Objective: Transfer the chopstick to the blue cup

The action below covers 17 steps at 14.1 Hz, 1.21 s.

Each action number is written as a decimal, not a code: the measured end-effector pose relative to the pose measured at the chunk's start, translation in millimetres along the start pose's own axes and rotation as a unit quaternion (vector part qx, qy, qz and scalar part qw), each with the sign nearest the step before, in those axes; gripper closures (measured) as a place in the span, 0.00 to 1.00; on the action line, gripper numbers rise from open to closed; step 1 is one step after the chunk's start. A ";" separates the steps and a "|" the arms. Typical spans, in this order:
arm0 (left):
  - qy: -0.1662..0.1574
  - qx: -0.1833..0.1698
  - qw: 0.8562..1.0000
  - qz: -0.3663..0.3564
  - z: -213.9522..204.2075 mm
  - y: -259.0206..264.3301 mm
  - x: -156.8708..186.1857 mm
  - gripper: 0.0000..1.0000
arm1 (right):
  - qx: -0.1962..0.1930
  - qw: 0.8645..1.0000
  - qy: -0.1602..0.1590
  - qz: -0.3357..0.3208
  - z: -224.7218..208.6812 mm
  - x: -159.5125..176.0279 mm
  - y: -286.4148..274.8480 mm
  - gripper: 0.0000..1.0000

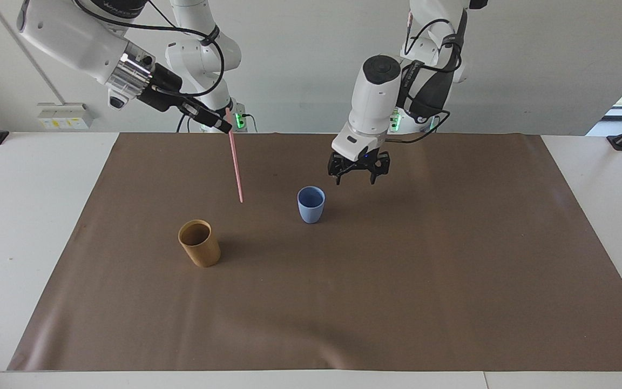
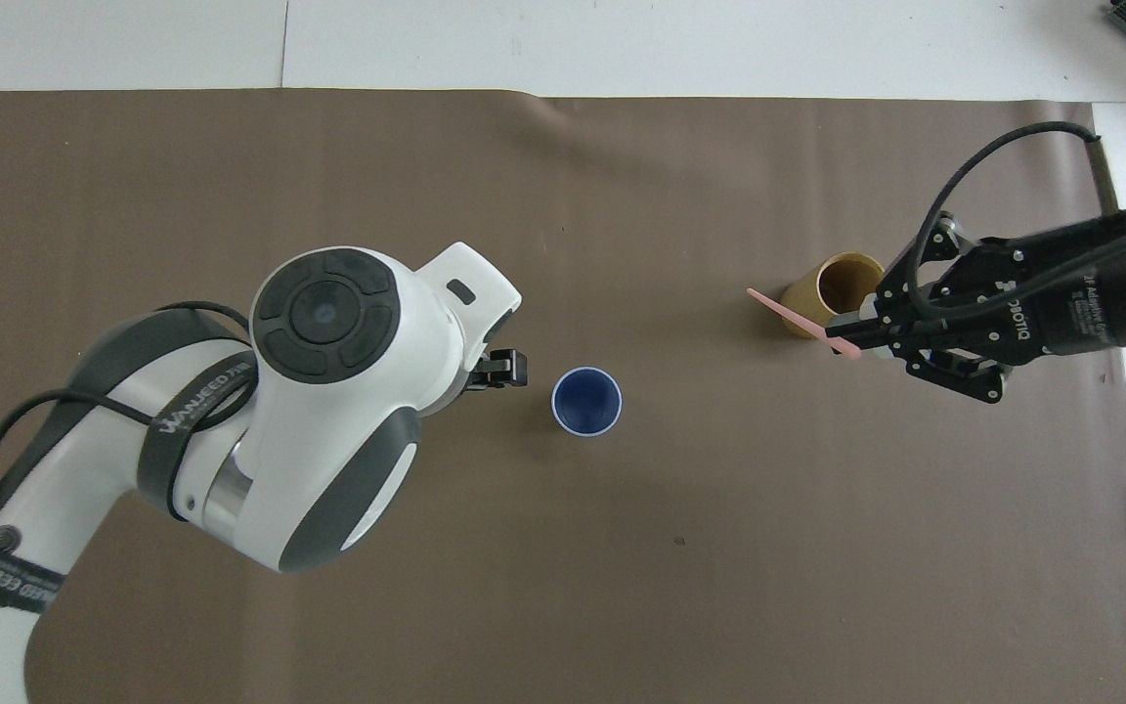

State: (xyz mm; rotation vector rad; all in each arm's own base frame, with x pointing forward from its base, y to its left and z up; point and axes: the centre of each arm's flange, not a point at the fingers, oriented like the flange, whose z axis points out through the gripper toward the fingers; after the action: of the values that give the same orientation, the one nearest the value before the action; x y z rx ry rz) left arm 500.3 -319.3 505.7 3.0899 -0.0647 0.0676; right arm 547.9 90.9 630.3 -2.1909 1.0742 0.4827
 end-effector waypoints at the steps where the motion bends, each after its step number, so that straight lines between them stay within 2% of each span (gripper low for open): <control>1: 0.010 -0.004 1.000 0.005 -15.8 -19.6 5.6 0.00 | 0.000 1.000 0.000 0.000 12.8 -5.5 -3.9 0.92; 3: 0.027 -0.009 1.000 0.013 -42.3 -56.9 14.7 0.00 | -0.001 1.000 -0.007 0.002 44.9 -14.7 -10.9 0.92; 5: 0.032 -0.008 0.999 0.024 -64.1 -89.8 19.8 0.00 | 0.004 0.999 -0.033 0.028 77.6 -24.6 -17.6 0.92; 7: 0.029 -0.002 0.999 0.036 -93.9 -128.6 26.5 0.00 | -0.015 0.997 -0.051 0.061 111.3 -34.6 -20.6 0.92; 12: 0.021 0.008 0.999 0.047 -161.9 -231.0 32.9 0.00 | -0.066 0.990 -0.065 0.104 174.4 -35.2 -3.7 0.92; 15: 0.007 0.011 0.999 0.038 -177.6 -259.0 28.7 0.00 | -0.077 0.989 -0.064 0.110 195.4 -34.3 5.4 0.92; 17: 0.009 0.012 0.999 0.029 -184.9 -268.8 28.8 0.00 | -0.077 0.988 -0.063 0.114 198.2 -31.1 7.4 0.92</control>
State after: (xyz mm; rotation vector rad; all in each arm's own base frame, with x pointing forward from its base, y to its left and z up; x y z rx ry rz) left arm 532.7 -42.8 678.2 3.1099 -0.1540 0.1005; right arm 514.7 241.1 501.3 -2.1452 1.2605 0.8200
